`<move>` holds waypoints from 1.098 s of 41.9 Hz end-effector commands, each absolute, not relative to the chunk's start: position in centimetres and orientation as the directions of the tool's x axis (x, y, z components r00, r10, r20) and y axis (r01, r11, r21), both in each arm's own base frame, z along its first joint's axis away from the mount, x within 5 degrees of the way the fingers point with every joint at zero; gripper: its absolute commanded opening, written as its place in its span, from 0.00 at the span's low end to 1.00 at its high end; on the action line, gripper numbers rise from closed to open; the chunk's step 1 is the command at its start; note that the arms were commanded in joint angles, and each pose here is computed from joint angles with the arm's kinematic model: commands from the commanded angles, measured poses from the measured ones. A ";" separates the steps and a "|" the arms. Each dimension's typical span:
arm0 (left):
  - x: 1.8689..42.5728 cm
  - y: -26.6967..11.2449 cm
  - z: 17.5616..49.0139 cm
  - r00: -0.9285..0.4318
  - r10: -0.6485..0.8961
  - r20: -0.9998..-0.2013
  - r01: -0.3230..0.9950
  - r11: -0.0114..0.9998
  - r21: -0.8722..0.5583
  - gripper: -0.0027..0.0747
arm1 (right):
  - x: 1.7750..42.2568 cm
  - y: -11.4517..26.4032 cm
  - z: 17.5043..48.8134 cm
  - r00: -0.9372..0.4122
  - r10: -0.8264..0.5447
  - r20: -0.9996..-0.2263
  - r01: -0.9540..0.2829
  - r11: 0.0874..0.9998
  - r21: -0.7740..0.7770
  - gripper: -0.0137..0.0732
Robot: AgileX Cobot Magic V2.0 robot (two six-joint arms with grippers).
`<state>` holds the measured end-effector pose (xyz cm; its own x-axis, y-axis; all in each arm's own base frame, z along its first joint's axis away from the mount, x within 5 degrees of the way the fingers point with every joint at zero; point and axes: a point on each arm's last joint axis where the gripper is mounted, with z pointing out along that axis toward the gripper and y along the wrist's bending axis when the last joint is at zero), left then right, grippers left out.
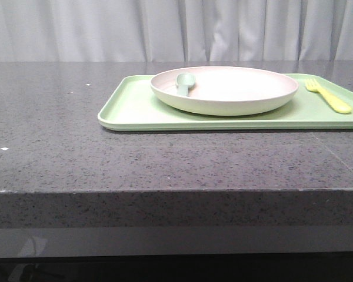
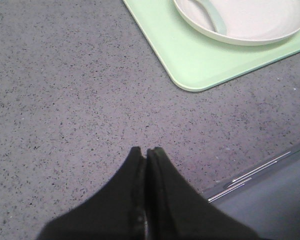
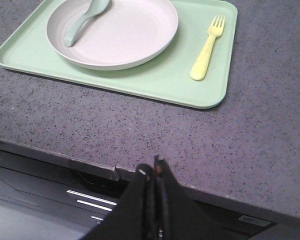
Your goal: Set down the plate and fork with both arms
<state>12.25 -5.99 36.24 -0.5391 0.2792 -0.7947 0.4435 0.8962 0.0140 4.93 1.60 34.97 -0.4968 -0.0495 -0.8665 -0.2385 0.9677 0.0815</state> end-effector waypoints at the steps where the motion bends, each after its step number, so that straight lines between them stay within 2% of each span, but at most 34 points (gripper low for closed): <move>1: 11.7 -5.3 37.9 -0.426 0.217 -0.878 0.416 0.909 0.023 0.01 | 5.3 1.6 36.1 -0.424 -0.044 -0.905 -0.240 0.969 0.066 0.06; 9: 9.9 -2.7 37.3 -0.193 0.086 -0.977 0.271 0.962 0.031 0.01 | 5.3 1.6 36.1 -0.424 -0.044 -0.905 -0.240 0.969 0.066 0.06; 15: 8.7 -1.4 33.8 -0.041 0.040 -0.998 0.165 0.986 0.033 0.01 | 5.3 1.6 36.1 -0.424 -0.044 -0.905 -0.240 0.969 0.066 0.06; 22: 7.1 -0.8 28.7 0.090 0.014 -0.996 0.103 0.994 0.024 0.01 | 5.3 1.6 36.1 -0.424 -0.044 -0.905 -0.240 0.969 0.066 0.06; 26: 6.5 -0.6 25.6 0.114 -0.009 -0.993 0.089 0.996 0.002 0.01 | 5.3 1.6 36.1 -0.424 -0.044 -0.905 -0.240 0.969 0.066 0.06; 33: 5.7 -0.3 22.6 0.182 -0.074 -0.981 0.075 0.995 -0.061 0.01 | 5.3 1.6 36.1 -0.424 -0.044 -0.905 -0.240 0.969 0.066 0.06; 46: 5.2 -0.1 22.2 0.227 -0.070 -0.971 0.047 0.997 -0.061 0.01 | 5.3 1.6 36.1 -0.424 -0.044 -0.905 -0.240 0.969 0.066 0.06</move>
<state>5.54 -0.23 21.61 0.1257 -0.0507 -0.9908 0.0475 0.9979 -0.0450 4.89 1.59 34.96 -0.4969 -0.0496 -0.8664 -0.2386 0.9677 0.0814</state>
